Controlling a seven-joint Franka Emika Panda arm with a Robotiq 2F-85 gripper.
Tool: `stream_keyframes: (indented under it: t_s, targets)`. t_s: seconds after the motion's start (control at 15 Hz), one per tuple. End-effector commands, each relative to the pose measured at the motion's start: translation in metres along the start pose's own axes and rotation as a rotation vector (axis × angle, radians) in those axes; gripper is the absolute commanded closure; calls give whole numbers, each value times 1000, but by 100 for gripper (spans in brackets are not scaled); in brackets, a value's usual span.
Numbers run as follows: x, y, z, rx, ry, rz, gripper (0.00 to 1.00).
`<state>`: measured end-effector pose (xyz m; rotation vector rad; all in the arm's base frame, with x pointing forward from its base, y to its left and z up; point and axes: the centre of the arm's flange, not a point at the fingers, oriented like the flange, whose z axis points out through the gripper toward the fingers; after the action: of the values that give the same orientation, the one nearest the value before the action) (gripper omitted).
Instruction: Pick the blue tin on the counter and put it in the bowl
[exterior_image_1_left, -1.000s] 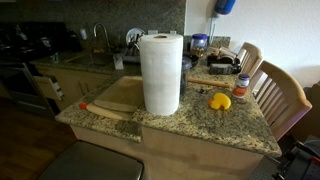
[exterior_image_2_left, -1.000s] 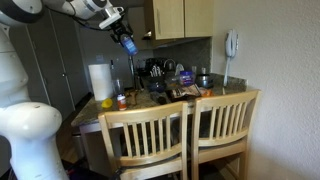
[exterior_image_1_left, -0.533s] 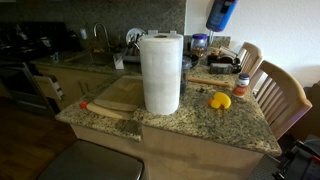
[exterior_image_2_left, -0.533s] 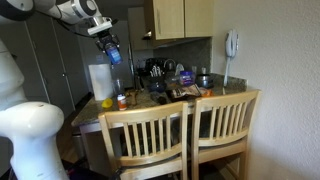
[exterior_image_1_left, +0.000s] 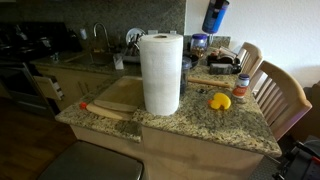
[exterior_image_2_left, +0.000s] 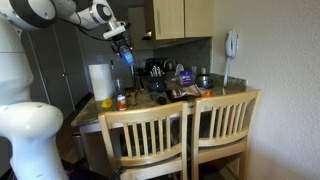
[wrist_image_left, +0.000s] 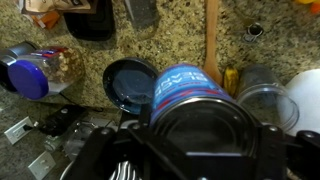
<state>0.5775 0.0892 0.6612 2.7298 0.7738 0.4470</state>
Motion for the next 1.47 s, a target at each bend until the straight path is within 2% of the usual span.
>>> stream_keyframes:
  t_s: [0.0,0.2,0.4,0.93,1.2,1.4]
  targets:
    - [54,50,8,-3,-6,53,43]
    - [76,74,20,-6,-23,97,43]
    - [93,81,31,-11,-32,113,43]
    - [114,107,73,-15,-81,167,43]
    - [112,119,92,-133,-66,259,43]
    - [102,108,115,-144,-29,266,43]
